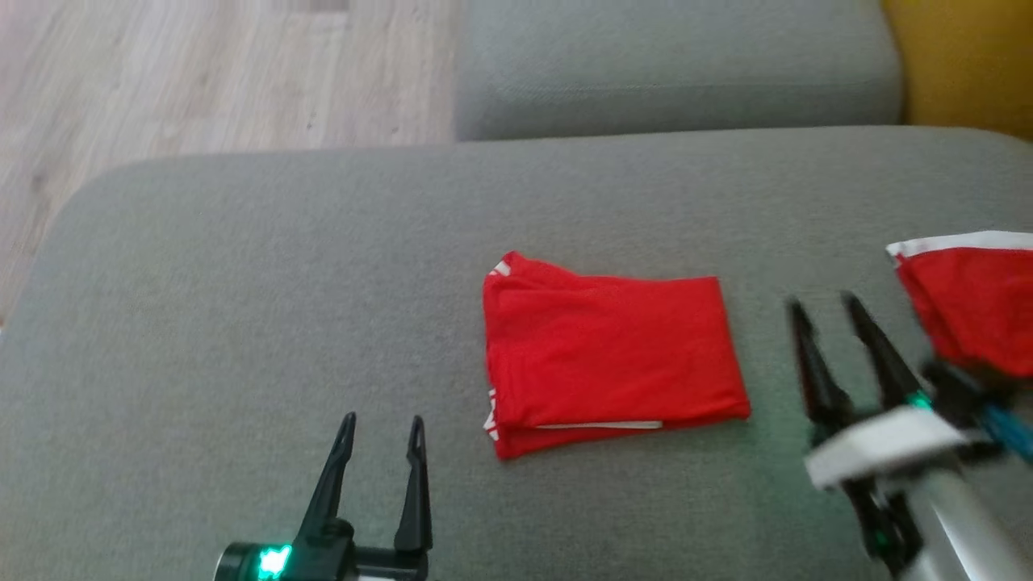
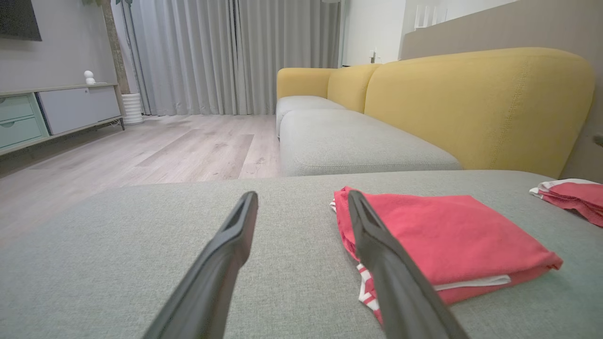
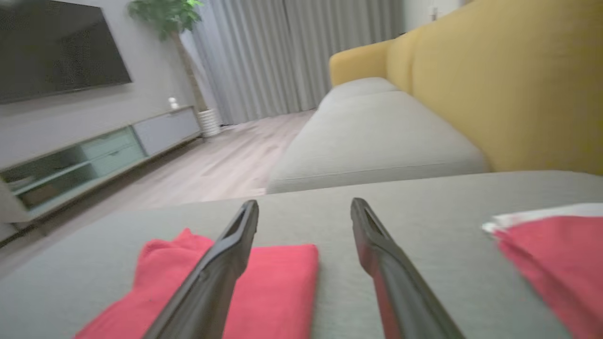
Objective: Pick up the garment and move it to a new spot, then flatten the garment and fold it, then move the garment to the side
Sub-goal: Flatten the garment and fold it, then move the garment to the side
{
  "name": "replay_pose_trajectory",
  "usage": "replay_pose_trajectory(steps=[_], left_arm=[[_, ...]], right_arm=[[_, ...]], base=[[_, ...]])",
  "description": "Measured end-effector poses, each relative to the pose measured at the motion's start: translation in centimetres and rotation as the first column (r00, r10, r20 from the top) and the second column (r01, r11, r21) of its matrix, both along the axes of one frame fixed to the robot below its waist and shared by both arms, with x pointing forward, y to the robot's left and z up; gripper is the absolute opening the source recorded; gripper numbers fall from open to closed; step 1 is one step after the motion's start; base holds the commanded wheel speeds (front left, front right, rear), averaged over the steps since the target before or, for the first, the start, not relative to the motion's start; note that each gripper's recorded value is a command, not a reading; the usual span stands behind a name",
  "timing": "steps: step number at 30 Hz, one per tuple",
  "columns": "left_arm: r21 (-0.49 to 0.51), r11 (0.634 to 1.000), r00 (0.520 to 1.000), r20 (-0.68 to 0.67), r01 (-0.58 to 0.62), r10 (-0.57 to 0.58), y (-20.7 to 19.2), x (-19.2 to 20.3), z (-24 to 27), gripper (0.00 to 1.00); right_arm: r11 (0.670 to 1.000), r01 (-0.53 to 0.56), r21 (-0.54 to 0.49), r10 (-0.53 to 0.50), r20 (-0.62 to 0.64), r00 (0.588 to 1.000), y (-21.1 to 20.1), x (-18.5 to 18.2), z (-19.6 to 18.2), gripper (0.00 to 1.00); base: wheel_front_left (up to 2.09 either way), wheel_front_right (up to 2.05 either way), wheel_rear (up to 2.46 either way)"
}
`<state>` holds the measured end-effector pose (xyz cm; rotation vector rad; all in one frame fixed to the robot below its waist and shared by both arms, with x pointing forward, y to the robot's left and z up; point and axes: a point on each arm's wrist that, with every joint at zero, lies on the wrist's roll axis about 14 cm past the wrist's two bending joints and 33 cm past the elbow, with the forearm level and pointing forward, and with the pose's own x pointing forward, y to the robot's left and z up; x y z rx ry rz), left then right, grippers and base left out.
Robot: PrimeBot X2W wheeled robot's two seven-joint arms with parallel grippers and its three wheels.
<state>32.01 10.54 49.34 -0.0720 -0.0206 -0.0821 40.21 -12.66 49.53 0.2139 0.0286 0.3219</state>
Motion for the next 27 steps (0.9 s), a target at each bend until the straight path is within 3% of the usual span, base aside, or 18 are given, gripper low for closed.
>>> replay_pose_trajectory(steps=[3, 8, 15, 27], left_arm=[[-0.012, 1.0, 1.0, 0.011, 0.003, -0.003, -0.1, -0.2, 0.4, 1.0], [-0.03, 0.999, 1.0, 0.021, -0.021, 0.021, 0.6, -0.7, 0.7, 1.0], [-0.028, 0.998, 0.998, -0.013, -0.058, 0.058, 2.1, -1.9, -0.5, 1.0], [-0.026, 0.996, 0.997, -0.012, -0.081, 0.081, 3.1, -2.3, -0.7, 1.0]], right_arm=[[0.993, 0.106, -0.05, -0.106, 0.005, 0.994, -3.5, -2.1, -0.7, 1.0], [0.977, 0.181, -0.109, -0.18, 0.018, 0.984, -5.4, -6.0, -1.5, 1.0], [0.98, 0.132, -0.151, -0.134, -0.009, 0.991, -3.7, -9.7, -3.0, 1.0], [0.983, 0.122, -0.138, -0.123, 0.0, 0.992, -2.7, -10.1, -2.8, 1.0]], base=[[0.0, 0.0, 0.0], [0.0, 0.0, 0.0], [0.0, 0.0, 0.0], [0.0, 0.0, 0.0]])
